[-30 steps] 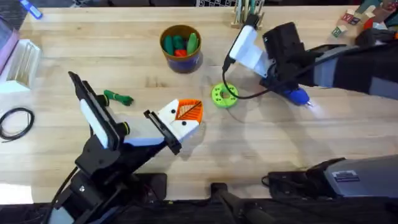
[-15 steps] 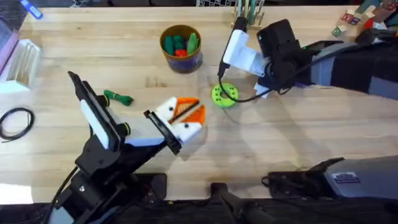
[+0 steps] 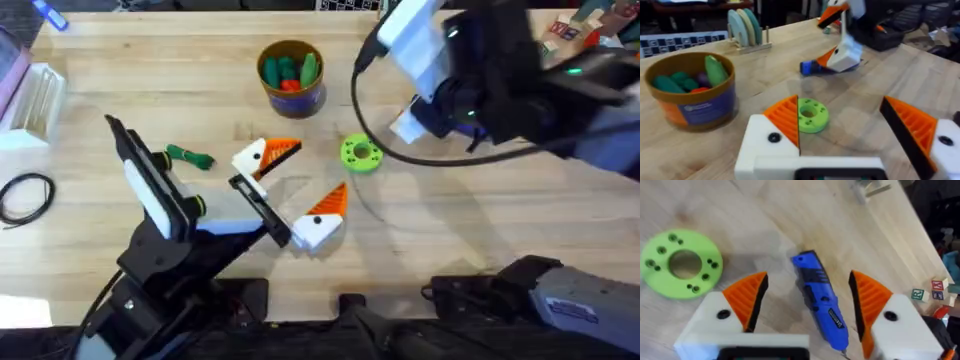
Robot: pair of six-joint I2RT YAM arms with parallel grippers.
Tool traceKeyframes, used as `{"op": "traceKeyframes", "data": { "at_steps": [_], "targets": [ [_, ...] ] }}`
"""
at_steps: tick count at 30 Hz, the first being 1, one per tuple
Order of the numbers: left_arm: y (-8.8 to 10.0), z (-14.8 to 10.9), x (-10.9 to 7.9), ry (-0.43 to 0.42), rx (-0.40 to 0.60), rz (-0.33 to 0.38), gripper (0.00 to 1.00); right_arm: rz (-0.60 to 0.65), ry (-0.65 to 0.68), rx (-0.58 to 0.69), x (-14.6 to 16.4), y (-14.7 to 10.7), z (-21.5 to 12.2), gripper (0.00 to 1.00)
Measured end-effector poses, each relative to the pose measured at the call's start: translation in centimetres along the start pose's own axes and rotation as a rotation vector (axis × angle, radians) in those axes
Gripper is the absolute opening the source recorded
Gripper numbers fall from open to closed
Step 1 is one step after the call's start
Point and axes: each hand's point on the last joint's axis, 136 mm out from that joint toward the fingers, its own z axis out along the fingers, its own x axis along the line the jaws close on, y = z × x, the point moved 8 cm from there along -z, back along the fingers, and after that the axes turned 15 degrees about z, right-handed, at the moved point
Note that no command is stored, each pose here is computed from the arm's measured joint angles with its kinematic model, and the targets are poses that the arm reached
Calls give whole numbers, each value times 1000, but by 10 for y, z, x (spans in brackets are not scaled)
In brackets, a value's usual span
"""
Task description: Pick up the gripper from the table and insert it into the empty holder that is missing its gripper. Then pick up a screw, insert it into the mounting hole, and use the screwdriver to tighten it. Finally, clean up the table by picking up the vegetable and placing it into the bucket.
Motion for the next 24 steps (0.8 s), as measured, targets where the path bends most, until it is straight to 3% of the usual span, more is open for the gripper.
{"op": "traceKeyframes", "data": {
  "at_steps": [3, 7, 10, 13, 19, 24],
  "targets": [
    [11, -6, 8, 75, 31, -21, 986, 50, 6, -60, -5, 8, -15, 954],
    [54, -23, 28, 246, 79, -32, 985, 86, 14, -87, -6, 10, -21, 954],
    [78, -34, 44, 381, 221, -48, 985, 94, 21, -86, -6, 10, -21, 955],
    [91, -36, 57, 485, 422, -71, 985, 95, 24, -87, -6, 10, -21, 954],
    [126, -30, 78, 592, 771, -133, 985, 84, 38, -94, 0, 11, -22, 958],
    [157, -9, 97, 588, 798, -250, 985, 66, 54, -102, 7, 13, -25, 957]
  ]
}}
